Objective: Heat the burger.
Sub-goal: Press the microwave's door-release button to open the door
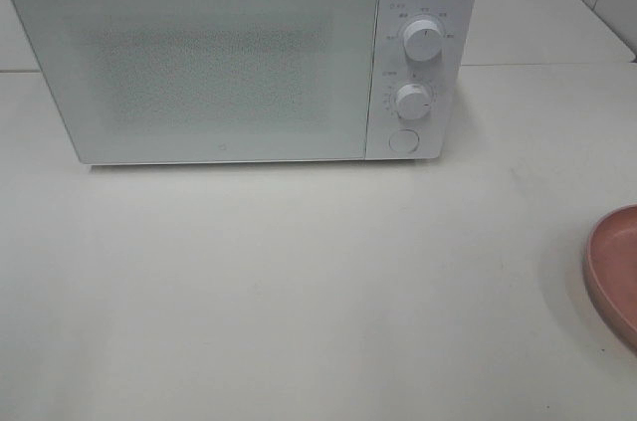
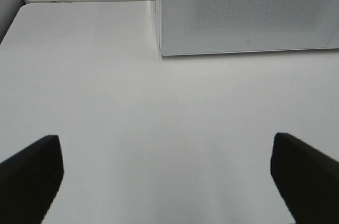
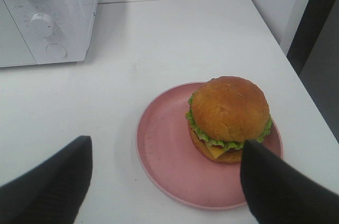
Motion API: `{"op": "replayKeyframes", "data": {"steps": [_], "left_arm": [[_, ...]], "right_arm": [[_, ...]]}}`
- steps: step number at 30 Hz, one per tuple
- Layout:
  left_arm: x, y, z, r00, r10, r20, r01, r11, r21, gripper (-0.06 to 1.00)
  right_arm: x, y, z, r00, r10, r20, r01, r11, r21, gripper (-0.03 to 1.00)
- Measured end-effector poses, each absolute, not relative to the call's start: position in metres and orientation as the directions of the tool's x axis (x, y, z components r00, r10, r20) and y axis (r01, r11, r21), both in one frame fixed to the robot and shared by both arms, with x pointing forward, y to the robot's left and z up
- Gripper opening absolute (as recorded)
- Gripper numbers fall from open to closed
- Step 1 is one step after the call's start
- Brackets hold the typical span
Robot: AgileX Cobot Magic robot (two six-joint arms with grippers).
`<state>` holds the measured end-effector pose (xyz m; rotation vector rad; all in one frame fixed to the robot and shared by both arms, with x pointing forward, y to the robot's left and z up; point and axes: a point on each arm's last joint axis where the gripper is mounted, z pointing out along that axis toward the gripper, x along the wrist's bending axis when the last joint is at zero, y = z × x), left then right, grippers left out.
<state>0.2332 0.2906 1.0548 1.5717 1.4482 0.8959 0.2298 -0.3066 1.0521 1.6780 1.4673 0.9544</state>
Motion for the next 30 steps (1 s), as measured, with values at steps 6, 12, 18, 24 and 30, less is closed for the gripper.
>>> {"op": "replayKeyframes", "data": {"steps": [6, 12, 18, 24, 30], "left_arm": [[0.233, 0.291, 1.055, 0.093, 0.995, -0.018, 0.428, -0.023, 0.904, 0.99], [0.233, 0.291, 1.055, 0.093, 0.995, -0.018, 0.428, -0.023, 0.904, 0.99], [0.233, 0.291, 1.055, 0.093, 0.995, -0.018, 0.428, -0.023, 0.904, 0.99], [0.233, 0.291, 1.055, 0.093, 0.995, -0.018, 0.428, -0.023, 0.904, 0.99], [0.233, 0.291, 1.055, 0.093, 0.995, -0.018, 0.428, -0.023, 0.904, 0.99]], "right_arm": [[0.227, -0.307, 1.062, 0.084, 0.993, 0.084, 0.454, -0.113, 0.884, 0.75], [0.240, -0.306, 1.077, 0.082, 0.993, 0.080, 0.466, -0.109, 0.878, 0.75], [0.259, -0.305, 1.078, 0.087, 0.994, 0.068, 0.536, -0.104, 0.838, 0.75], [0.278, -0.303, 1.082, 0.079, 0.995, 0.065, 0.535, -0.097, 0.839, 0.75], [0.301, -0.302, 1.086, 0.068, 0.996, 0.064, 0.520, -0.090, 0.850, 0.75]]}}
